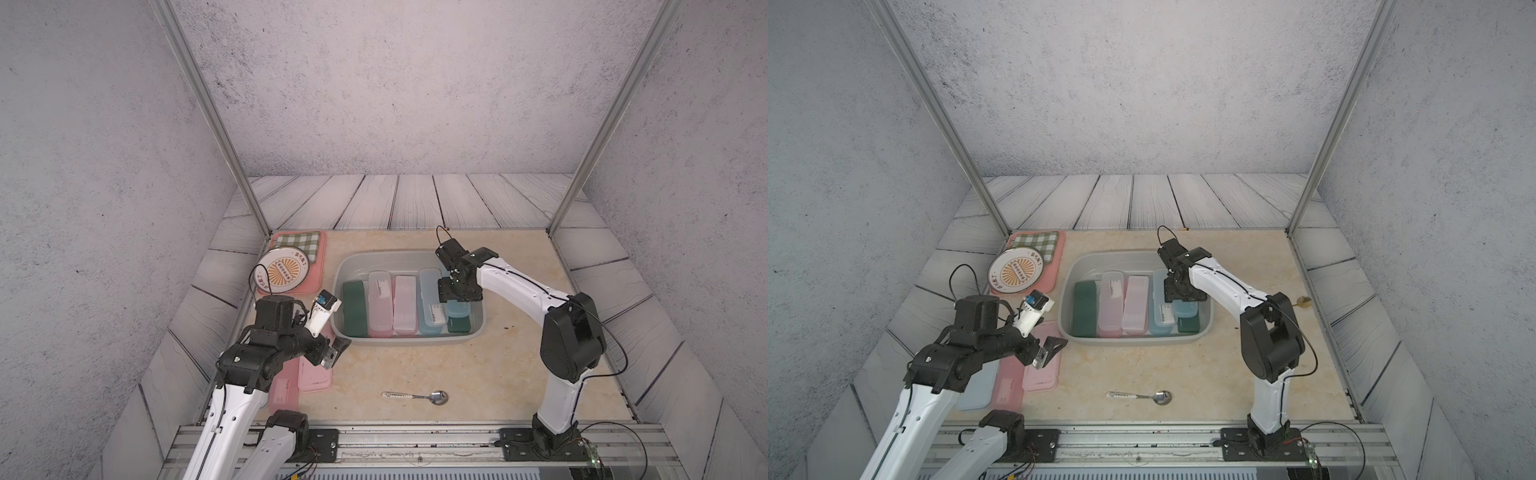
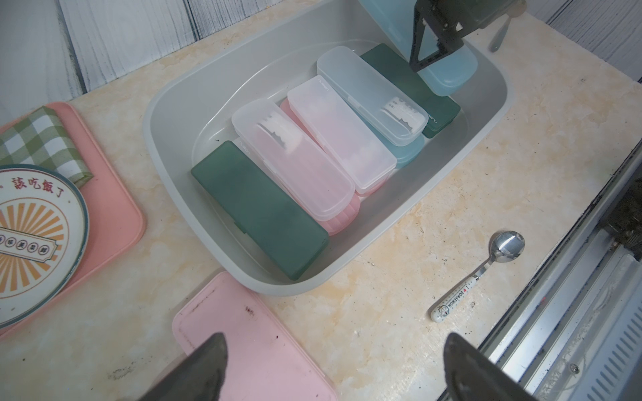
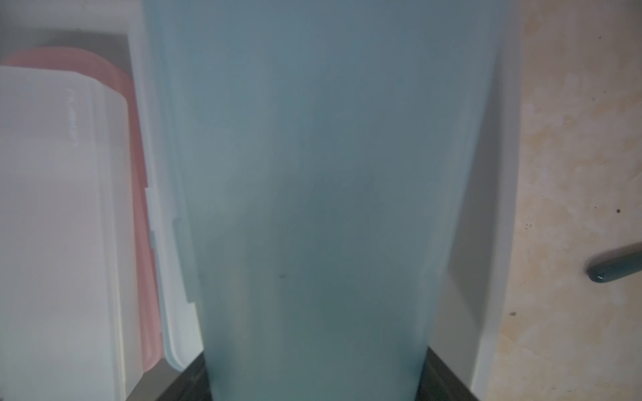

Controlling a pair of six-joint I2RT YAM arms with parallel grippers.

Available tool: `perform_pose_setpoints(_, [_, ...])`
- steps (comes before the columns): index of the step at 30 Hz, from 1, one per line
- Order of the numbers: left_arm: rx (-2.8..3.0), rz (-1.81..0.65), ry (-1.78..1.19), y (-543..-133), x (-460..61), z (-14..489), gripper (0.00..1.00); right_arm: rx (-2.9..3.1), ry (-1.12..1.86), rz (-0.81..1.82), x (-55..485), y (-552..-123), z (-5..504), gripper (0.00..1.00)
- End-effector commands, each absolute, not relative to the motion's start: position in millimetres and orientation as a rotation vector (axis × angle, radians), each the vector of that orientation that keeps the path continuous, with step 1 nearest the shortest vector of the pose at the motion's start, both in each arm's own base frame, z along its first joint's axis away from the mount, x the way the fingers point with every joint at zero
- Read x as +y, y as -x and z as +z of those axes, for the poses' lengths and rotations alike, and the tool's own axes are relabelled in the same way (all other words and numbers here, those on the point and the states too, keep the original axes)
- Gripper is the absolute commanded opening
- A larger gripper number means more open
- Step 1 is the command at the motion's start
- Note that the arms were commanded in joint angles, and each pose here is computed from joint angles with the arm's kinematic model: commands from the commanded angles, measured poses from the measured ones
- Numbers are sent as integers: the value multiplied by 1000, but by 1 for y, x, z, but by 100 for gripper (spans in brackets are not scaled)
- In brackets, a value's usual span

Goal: Put the pencil case into the storage box
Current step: Place the pencil case at the storage box.

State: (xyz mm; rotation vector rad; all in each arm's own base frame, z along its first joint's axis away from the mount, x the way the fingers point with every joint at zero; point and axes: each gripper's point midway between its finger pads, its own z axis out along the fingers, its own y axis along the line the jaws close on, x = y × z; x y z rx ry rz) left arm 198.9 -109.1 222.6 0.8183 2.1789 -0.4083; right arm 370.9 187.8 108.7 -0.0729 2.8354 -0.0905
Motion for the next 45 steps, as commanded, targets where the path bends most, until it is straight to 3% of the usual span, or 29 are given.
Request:
perform_pose_setpoints(1, [2177, -402, -808, -200, -107, 223, 97, 2860, 107, -225, 179, -378, 96, 64])
perform_pose_setpoints(12, [2179, -395, -805, -200, -106, 222, 98, 2881, 91, -350, 170, -385, 72, 69])
perform_pose_setpoints(17, [2180, -392, -804, -200, -106, 222, 98, 2895, 91, -381, 167, -383, 67, 78])
perform_pose_setpoints(30, [2186, -399, -784, -201, -105, 223, 98, 2847, 95, -283, 171, -379, 96, 87])
perform_pose_setpoints(33, [2190, -389, -773, -203, -103, 222, 98, 2819, 96, -159, 182, -378, 116, 87])
perform_pose_setpoints(37, [2197, -374, -753, -205, -100, 222, 98, 2689, 128, 223, 212, -369, 162, 86])
perform_pose_setpoints(41, [2204, -350, -731, -208, -97, 220, 97, 2505, 244, 629, 242, -339, 200, 87])
perform_pose_setpoints(45, [2229, -256, -663, -218, -83, 220, 97, 2291, 359, 867, 255, -305, 228, 87])
